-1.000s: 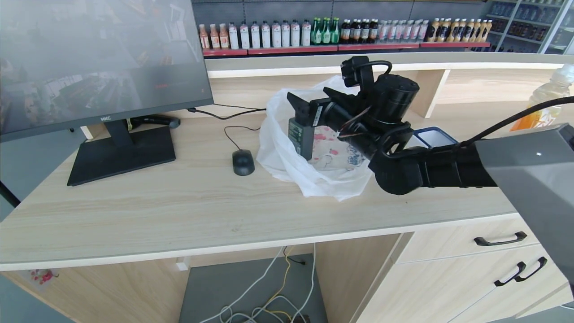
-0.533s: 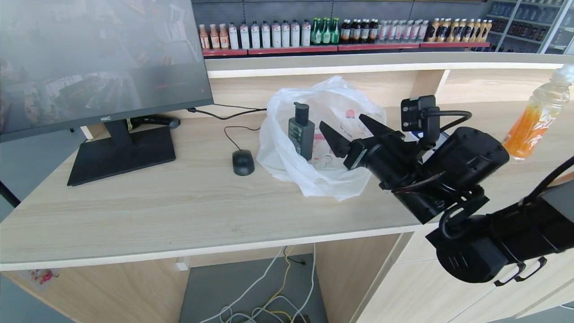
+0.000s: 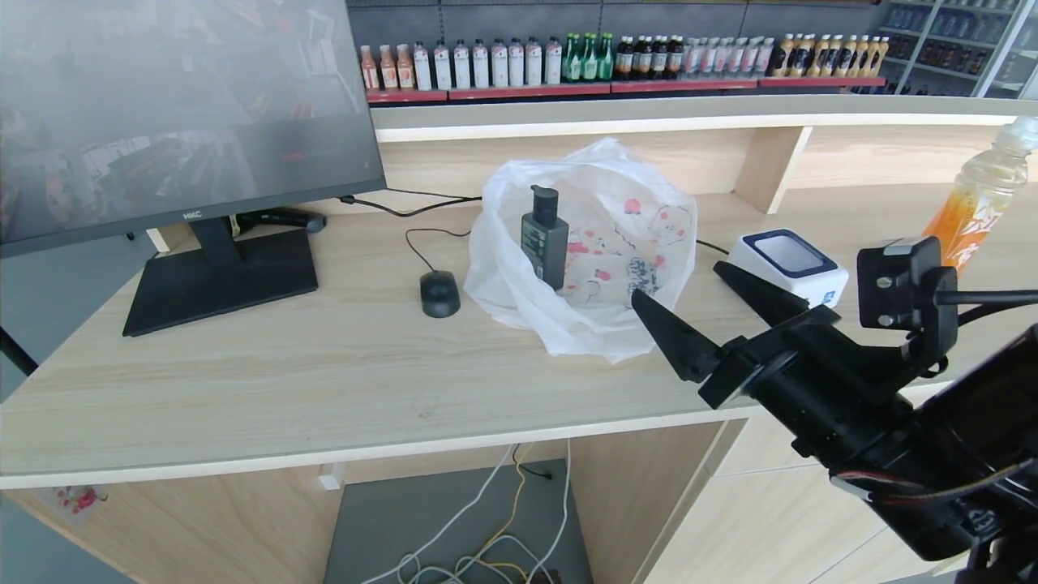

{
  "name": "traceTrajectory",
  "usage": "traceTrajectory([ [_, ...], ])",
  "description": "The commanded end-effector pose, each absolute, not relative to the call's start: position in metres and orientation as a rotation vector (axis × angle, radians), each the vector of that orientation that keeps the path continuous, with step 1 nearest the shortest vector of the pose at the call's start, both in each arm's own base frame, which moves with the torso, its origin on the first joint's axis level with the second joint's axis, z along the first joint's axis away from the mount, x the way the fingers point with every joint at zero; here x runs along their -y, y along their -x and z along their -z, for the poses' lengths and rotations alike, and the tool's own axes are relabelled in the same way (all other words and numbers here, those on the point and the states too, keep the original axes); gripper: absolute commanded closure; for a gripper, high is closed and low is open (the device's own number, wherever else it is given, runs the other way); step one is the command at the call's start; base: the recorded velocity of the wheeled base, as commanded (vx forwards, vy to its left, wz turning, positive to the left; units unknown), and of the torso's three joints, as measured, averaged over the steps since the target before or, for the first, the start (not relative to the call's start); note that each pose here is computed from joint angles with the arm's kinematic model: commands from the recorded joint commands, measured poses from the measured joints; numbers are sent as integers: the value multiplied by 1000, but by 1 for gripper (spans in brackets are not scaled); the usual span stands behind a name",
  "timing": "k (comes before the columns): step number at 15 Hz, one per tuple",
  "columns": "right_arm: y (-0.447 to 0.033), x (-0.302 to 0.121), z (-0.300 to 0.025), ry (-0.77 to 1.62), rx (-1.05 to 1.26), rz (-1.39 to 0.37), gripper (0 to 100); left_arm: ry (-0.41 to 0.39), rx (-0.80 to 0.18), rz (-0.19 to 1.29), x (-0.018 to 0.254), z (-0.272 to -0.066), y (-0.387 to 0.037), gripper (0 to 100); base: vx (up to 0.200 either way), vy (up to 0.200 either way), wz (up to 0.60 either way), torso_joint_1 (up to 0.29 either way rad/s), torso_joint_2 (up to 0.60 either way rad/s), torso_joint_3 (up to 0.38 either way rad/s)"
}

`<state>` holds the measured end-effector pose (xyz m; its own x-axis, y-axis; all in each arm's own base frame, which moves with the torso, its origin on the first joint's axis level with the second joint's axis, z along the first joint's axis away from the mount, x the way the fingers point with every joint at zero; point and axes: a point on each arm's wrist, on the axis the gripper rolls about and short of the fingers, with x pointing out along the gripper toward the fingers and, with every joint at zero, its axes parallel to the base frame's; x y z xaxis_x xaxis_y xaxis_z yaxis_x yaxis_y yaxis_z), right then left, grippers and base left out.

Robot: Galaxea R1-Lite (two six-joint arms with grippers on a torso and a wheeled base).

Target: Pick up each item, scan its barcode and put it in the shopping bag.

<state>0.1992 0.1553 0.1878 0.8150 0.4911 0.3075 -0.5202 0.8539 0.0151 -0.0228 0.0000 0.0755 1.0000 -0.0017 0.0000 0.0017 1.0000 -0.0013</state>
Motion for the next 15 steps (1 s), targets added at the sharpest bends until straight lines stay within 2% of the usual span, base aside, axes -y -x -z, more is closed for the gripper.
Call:
traceTrajectory([
  [1,-196,-154,-194,-109,328,-542,0,2,0,2,0,-75,23,0,0,0,0,0,0,0],
  [3,-193,-151,-193,-106,322,-541,0,2,0,2,0,-75,23,0,0,0,0,0,0,0],
  [6,-192,-150,-193,-106,321,-539,0,3,0,2,0,-75,23,0,-200,0,0,-2,2,2],
  [13,-196,-153,-193,-103,323,-539,0,2,0,2,0,-75,23,0,0,0,0,0,0,0],
  [15,-195,-152,-194,-105,324,-539,0,3,0,2,0,-75,23,0,0,0,600,-5,2,2],
])
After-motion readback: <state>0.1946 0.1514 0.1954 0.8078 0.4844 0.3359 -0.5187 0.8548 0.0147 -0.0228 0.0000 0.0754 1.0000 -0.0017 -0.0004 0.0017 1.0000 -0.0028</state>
